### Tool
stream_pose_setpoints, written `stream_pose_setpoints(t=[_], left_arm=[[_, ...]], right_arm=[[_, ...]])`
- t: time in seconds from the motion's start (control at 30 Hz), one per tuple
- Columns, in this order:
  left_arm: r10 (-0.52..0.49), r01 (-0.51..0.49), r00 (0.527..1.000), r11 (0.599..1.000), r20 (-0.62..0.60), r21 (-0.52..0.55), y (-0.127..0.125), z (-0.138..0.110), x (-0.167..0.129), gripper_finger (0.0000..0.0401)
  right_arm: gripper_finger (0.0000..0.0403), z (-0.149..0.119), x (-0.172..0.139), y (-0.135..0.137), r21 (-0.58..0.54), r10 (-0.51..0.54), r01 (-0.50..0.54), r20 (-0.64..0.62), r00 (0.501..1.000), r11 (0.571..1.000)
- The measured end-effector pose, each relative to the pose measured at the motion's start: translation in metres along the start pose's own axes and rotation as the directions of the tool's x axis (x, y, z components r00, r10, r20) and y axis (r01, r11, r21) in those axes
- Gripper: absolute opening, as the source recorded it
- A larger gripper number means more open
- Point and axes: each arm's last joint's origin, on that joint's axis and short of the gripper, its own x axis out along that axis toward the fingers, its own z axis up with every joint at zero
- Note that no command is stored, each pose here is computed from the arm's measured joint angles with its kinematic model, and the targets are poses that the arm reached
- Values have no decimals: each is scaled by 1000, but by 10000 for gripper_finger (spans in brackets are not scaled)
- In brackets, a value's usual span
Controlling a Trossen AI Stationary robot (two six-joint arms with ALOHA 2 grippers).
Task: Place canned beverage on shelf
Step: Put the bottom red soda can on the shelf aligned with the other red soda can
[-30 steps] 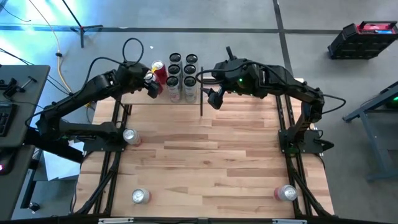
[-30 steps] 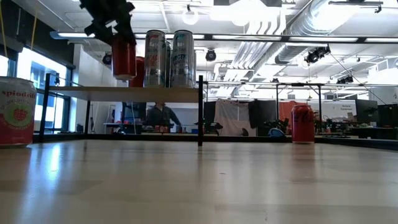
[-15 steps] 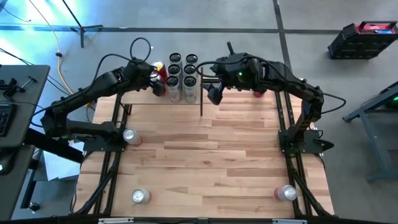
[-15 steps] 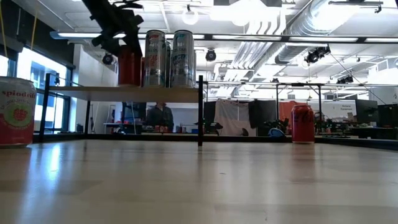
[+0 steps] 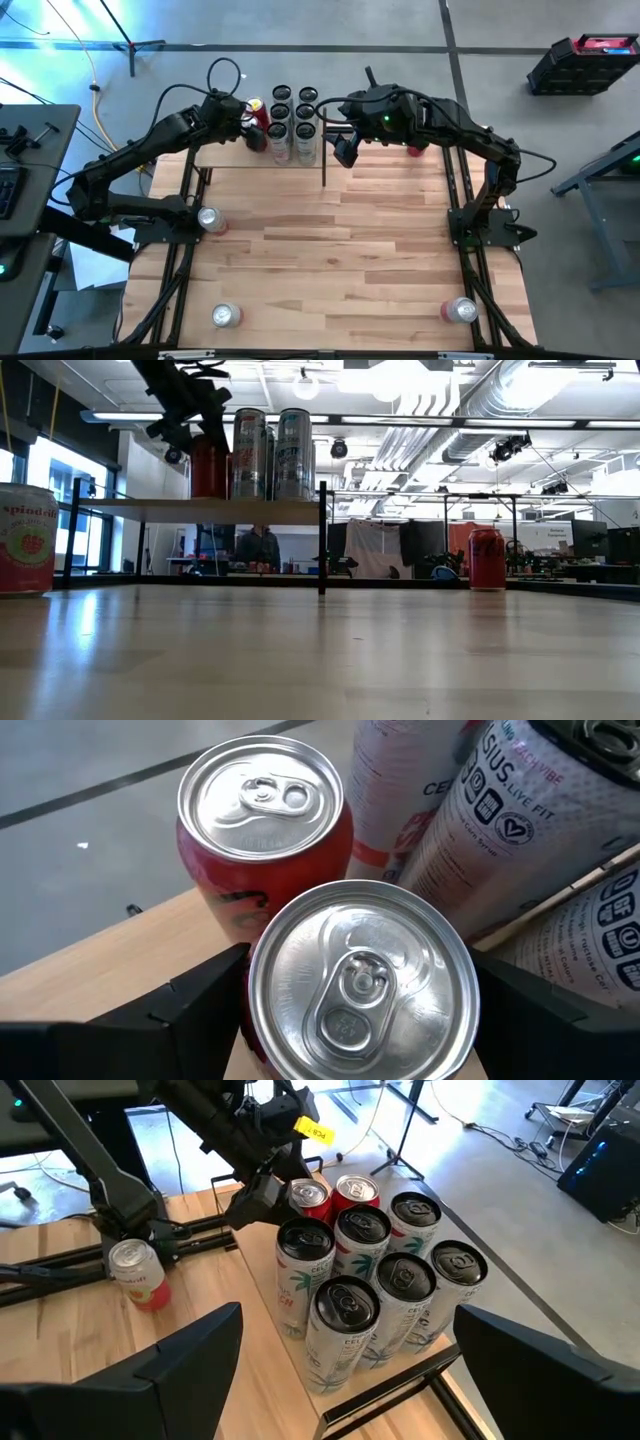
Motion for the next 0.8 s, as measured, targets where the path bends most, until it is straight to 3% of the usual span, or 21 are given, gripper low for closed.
stream_pose_setpoints(t=[0.8], left_arm=[[-22,22,1000,999,-6,-25,-1,0,0,329]], right_arm=[[349,0,0,0,0,0,0,-1,1000,1000]])
